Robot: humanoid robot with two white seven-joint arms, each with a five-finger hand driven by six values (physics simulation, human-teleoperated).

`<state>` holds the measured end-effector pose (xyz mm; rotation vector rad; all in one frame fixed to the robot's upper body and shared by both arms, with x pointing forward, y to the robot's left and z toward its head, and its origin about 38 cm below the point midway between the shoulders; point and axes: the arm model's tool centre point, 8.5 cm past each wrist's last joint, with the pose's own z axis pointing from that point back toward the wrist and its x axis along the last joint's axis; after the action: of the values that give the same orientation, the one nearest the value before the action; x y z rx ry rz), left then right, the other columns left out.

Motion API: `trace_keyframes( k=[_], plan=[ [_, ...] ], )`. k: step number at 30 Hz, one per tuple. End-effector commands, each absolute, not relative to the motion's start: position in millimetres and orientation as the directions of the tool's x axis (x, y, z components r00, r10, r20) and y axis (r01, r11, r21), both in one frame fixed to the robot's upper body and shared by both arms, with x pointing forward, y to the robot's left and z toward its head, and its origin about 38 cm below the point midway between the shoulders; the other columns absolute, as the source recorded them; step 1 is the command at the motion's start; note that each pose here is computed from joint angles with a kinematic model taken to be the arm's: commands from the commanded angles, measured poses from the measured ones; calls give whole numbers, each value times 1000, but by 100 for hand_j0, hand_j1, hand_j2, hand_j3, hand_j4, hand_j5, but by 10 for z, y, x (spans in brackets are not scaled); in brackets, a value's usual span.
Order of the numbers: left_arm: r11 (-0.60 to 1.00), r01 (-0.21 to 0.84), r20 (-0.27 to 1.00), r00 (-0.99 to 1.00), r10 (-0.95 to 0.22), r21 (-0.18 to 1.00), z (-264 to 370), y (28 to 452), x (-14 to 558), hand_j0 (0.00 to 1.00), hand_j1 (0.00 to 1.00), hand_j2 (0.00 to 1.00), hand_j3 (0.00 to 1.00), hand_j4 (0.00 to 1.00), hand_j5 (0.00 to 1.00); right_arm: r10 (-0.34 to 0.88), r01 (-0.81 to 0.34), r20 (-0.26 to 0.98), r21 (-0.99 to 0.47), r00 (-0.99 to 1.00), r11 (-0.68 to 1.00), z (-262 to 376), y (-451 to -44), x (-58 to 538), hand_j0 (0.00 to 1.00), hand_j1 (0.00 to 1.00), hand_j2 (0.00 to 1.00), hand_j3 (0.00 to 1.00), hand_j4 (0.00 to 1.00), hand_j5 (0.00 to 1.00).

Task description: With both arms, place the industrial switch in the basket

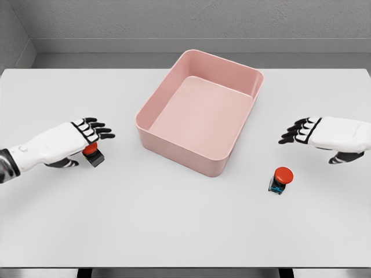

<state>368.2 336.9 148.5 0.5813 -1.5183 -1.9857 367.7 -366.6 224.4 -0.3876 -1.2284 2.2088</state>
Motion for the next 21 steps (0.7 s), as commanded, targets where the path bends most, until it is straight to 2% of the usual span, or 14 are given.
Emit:
trace_keyframes(
  k=[1, 5, 6, 8, 9, 10, 11, 12, 17, 18, 21],
  plan=[
    [-191, 178, 6, -746, -666, 965, 1470, 3357, 3676, 100, 100, 100, 100, 100, 100, 607, -356, 30, -832, -794, -425, 2225, -3660, 3654, 100, 100, 100, 100, 100, 100],
    [-193, 184, 7, -741, -672, 964, 1455, 3386, 3681, 99, 99, 99, 99, 99, 99, 583, -338, 41, -846, -811, -412, 2211, -3545, 3639, 100, 100, 100, 100, 100, 100],
    [-192, 184, 8, -740, -672, 964, 1453, 3389, 3682, 94, 94, 94, 94, 94, 94, 580, -330, 49, -859, -813, -391, 2199, -3522, 3636, 100, 100, 100, 100, 100, 100],
    [-194, 188, 10, -742, -671, 963, 1439, 3382, 3676, 76, 76, 76, 76, 76, 76, 574, -349, 75, -855, -816, -383, 2098, -3492, 3597, 100, 100, 100, 100, 100, 100],
    [-195, 194, 15, -745, -667, 962, 1416, 3363, 3667, 74, 74, 74, 74, 74, 74, 571, -359, 88, -851, -816, -383, 2050, -3480, 3581, 100, 100, 100, 100, 100, 100],
    [-196, 194, 14, -745, -667, 961, 1418, 3368, 3667, 66, 66, 66, 66, 66, 66, 564, -359, 94, -853, -820, -379, 2031, -3442, 3581, 100, 100, 100, 100, 100, 100],
    [-196, 196, 16, -746, -666, 961, 1410, 3361, 3665, 66, 66, 66, 66, 66, 66, 562, -362, 100, -852, -821, -378, 2009, -3426, 3576, 100, 100, 100, 100, 100, 100],
    [-195, 195, 17, -746, -666, 961, 1408, 3356, 3665, 60, 60, 60, 60, 60, 60, 561, -363, 101, -851, -821, -379, 2004, -3425, 3574, 100, 100, 100, 100, 100, 100],
    [-195, 193, 14, -746, -666, 962, 1418, 3361, 3664, 49, 49, 49, 49, 49, 49, 542, -385, 136, -842, -829, -377, 1866, -3325, 3536, 100, 100, 100, 100, 100, 100],
    [-193, 192, 15, -747, -665, 962, 1421, 3357, 3663, 44, 44, 44, 44, 44, 44, 536, -391, 147, -840, -832, -376, 1825, -3292, 3524, 100, 100, 100, 100, 100, 100],
    [-190, 185, 14, -750, -661, 964, 1451, 3344, 3660, 41, 41, 41, 41, 41, 41, 524, -398, 163, -837, -836, -374, 1764, -3232, 3508, 99, 99, 99, 99, 99, 99]
  ],
)
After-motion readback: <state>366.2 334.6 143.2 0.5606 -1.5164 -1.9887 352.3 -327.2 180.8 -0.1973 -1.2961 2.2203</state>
